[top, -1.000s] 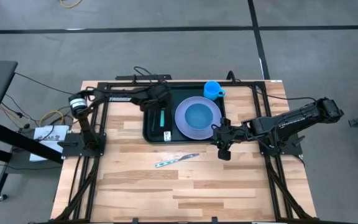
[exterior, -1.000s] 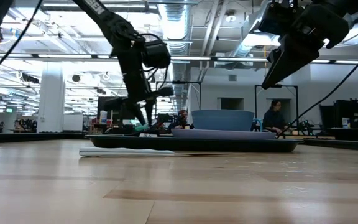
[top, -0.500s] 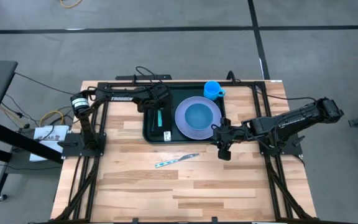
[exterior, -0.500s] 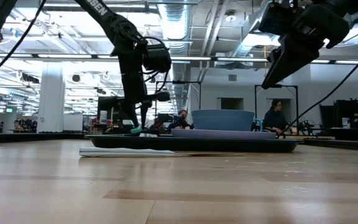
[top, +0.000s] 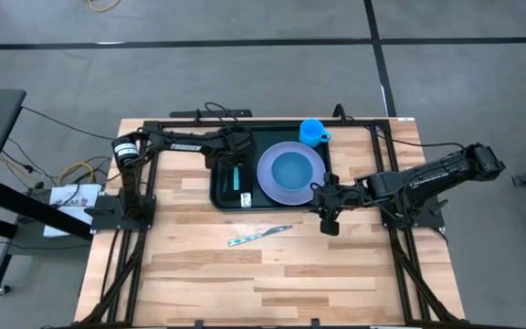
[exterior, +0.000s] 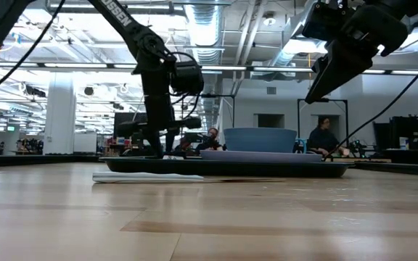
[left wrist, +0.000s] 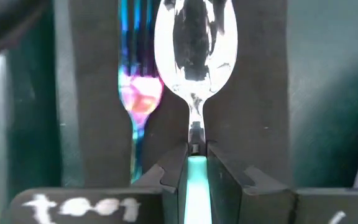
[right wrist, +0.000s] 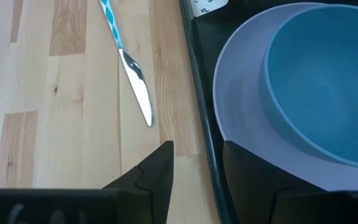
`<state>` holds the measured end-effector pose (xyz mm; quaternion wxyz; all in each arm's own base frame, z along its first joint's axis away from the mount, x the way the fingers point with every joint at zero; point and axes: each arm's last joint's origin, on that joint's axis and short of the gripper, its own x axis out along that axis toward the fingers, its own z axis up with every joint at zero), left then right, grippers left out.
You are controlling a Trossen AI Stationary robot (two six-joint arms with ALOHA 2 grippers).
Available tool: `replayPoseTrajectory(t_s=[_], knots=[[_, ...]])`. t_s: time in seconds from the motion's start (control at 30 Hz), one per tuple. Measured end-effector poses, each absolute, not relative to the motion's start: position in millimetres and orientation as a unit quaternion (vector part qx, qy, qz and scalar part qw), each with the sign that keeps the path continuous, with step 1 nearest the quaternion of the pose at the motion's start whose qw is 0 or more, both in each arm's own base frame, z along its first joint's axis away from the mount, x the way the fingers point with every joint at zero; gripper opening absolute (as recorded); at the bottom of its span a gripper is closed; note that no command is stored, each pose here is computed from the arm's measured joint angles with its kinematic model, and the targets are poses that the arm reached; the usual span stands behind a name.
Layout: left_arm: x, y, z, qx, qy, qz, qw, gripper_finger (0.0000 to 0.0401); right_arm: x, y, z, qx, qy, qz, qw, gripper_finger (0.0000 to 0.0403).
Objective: Set up tray
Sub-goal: Put the light blue spoon to the right of the blue fork on the black napkin
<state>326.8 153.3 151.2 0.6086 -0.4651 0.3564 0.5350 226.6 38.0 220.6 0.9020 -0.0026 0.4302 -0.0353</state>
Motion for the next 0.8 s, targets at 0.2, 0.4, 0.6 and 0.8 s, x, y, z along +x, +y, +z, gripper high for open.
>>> replayPoseTrajectory(t_s=[0.2, 0.4, 0.6, 0.8], knots=[[328.4, 154.5, 152.0, -0.460, 0.347, 0.536, 0.616, 0.0036, 226.6, 38.0, 220.6, -0.003, 0.430, -0.035, 0.902, 0.0134], [327.8, 154.7, 151.8, -0.457, 0.347, 0.540, 0.616, 0.0037, 226.6, 38.0, 220.6, -0.003, 0.430, -0.035, 0.902, 0.0134], [327.8, 154.7, 152.0, -0.457, 0.347, 0.540, 0.616, 0.0042, 226.5, 38.0, 220.6, -0.003, 0.430, -0.035, 0.902, 0.0133], [327.6, 154.6, 152.1, -0.440, 0.349, 0.545, 0.622, 0.0046, 226.5, 38.0, 220.6, -0.003, 0.430, -0.035, 0.902, 0.0134]])
